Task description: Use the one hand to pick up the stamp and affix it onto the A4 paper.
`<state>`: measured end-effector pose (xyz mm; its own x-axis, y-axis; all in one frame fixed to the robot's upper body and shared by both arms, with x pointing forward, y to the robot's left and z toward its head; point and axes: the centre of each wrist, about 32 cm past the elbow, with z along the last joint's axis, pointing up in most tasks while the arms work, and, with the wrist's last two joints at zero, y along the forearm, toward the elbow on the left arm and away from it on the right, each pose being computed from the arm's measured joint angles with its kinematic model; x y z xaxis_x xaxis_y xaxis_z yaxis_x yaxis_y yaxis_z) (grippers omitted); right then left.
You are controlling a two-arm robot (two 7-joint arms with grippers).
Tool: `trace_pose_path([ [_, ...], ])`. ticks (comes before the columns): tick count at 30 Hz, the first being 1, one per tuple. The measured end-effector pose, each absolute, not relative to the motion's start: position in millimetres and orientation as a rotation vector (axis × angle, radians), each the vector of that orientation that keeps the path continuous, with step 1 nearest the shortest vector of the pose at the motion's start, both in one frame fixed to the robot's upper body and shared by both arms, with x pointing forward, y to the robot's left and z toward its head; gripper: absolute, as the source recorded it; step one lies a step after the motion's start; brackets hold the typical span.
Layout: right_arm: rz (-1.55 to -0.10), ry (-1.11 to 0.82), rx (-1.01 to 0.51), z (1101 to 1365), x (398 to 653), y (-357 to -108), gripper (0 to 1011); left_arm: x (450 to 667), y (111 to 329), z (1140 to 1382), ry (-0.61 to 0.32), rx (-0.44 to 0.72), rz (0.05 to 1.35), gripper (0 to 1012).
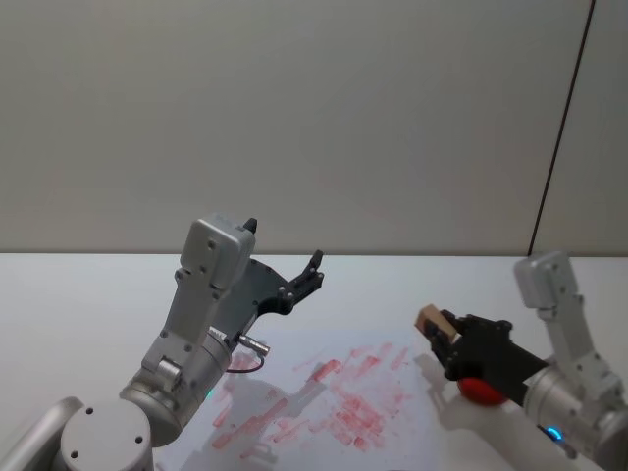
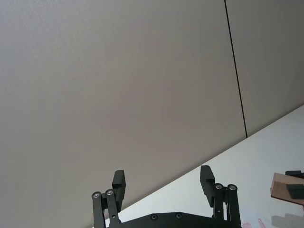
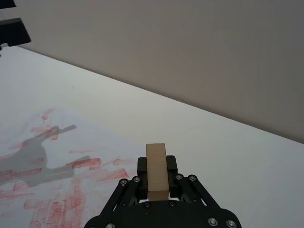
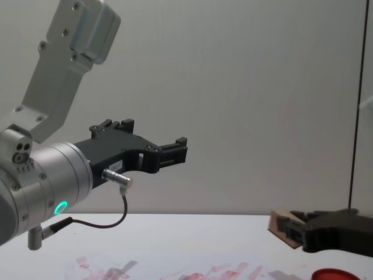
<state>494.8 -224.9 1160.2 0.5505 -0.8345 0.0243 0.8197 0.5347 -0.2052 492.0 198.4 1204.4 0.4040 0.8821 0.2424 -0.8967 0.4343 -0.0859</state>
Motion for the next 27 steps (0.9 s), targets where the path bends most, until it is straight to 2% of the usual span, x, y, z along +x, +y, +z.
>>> trace_pose_path([
  [14, -0.918, 0.070, -0.256, 1152, 499, -200, 216, 492, 198, 1204, -0.268, 0.061, 1.124, 1003],
  [27, -0.895, 0.078, -0.318, 1141, 500, -194, 217, 492, 198, 1204, -0.268, 0.061, 1.124, 1003],
])
